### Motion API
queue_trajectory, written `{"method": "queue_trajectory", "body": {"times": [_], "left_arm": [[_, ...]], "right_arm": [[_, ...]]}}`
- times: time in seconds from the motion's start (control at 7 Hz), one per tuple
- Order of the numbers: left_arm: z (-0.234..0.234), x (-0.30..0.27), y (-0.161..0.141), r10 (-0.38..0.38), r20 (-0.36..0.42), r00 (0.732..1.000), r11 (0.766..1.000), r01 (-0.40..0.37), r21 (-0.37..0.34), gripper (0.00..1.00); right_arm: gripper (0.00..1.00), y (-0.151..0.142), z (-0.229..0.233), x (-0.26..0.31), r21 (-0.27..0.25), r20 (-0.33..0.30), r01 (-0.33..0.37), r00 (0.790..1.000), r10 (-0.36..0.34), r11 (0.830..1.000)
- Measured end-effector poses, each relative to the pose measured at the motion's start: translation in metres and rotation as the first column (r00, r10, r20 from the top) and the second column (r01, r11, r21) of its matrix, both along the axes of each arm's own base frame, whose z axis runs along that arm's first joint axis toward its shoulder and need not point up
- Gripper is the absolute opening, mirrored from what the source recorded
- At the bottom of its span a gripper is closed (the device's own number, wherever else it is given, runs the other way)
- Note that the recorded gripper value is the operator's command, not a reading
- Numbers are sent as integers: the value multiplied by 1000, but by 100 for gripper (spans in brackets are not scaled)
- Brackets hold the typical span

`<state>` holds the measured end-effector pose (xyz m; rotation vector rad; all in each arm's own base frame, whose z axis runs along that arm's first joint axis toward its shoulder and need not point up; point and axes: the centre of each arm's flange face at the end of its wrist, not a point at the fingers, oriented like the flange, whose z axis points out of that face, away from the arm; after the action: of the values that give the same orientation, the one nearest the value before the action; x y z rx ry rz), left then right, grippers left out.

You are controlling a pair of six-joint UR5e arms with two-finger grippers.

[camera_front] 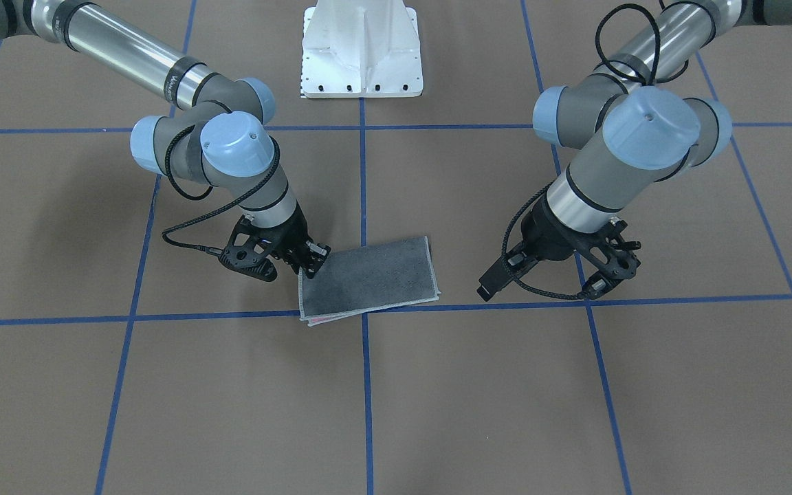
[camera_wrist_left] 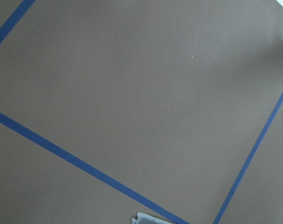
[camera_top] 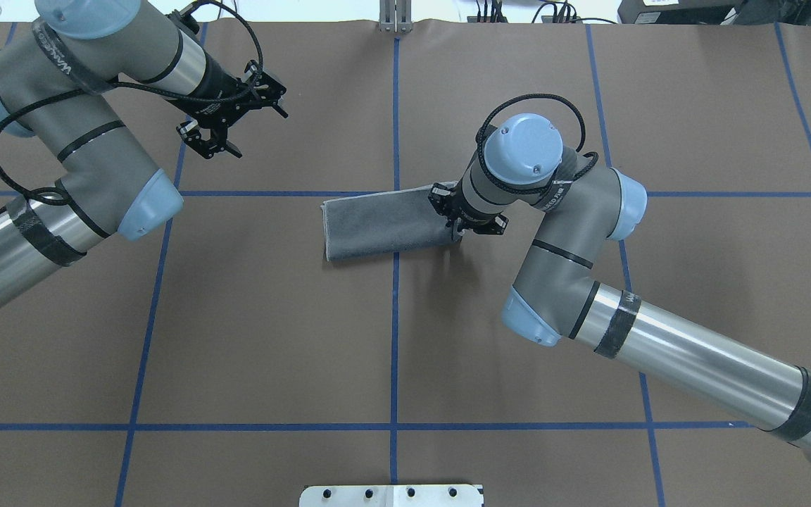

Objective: Fold towel twice with both arms
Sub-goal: 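Grasp the end of the folded strip with the right gripper, then lift the strip end and fold it toward the robot with the right gripper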

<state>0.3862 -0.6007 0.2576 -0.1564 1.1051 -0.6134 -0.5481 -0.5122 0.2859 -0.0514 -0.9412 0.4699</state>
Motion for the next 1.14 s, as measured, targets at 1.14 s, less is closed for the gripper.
{"method": "queue_trajectory", "body": {"times": [1.14], "left_arm": [[16,3,-5,-3,20,1000,1000,3,-14,100]], "right_arm": [[0,132,-91,-5,56,226,267,935,-273,962]]}}
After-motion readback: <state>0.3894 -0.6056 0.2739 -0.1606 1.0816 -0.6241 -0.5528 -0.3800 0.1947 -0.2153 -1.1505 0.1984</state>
